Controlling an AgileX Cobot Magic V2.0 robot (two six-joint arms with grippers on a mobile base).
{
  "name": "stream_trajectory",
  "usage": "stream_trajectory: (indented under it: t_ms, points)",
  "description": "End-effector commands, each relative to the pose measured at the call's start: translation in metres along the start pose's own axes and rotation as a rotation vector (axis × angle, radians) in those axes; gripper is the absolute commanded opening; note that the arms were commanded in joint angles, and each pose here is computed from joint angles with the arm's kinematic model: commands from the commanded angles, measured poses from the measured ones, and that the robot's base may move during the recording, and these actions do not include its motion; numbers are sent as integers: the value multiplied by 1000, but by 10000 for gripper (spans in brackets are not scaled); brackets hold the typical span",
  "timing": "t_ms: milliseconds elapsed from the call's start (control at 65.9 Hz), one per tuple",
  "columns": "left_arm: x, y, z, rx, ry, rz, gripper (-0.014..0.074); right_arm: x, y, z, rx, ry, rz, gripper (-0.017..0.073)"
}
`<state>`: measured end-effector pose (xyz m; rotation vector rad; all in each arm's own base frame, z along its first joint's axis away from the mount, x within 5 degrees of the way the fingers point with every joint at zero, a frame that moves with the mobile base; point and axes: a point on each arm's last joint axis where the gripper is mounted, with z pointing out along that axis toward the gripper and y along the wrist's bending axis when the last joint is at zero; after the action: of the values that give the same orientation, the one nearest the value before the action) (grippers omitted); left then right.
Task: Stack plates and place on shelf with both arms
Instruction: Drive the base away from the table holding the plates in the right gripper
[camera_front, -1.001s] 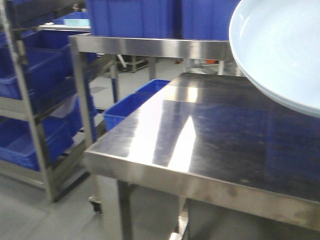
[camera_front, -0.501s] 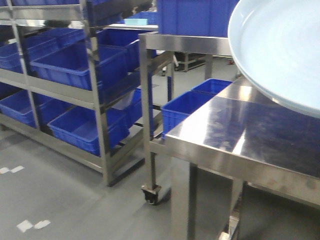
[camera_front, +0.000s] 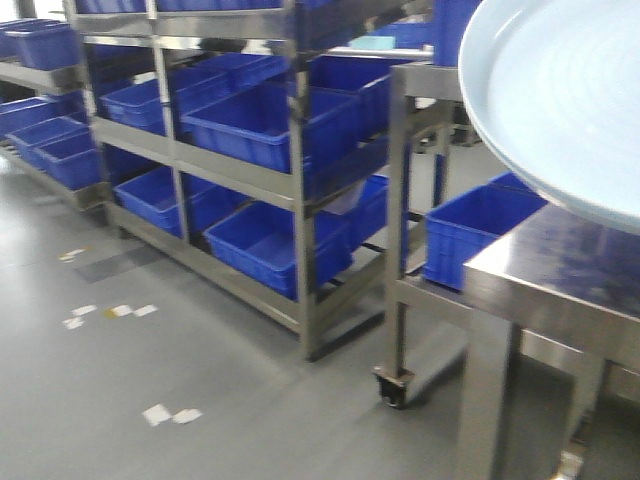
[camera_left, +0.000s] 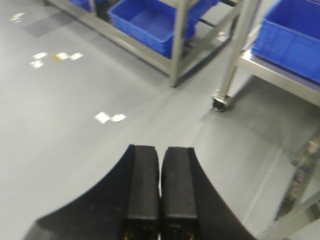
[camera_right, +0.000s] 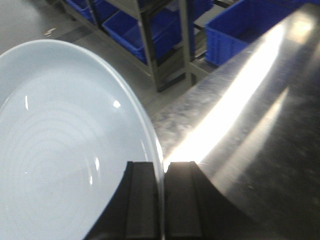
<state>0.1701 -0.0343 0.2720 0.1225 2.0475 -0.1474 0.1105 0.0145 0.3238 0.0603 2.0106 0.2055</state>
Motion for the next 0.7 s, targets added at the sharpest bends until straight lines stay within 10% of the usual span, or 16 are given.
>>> stream_trajectory:
  t_ms: [0,683]
  points:
    - [-17,-3,-4,24,-116,-7,89,-16,2,-6,-17,-119,-4,48]
    - [-17,-3,-4,24,-116,-7,89,-16,2,-6,-17,-119,-4,48]
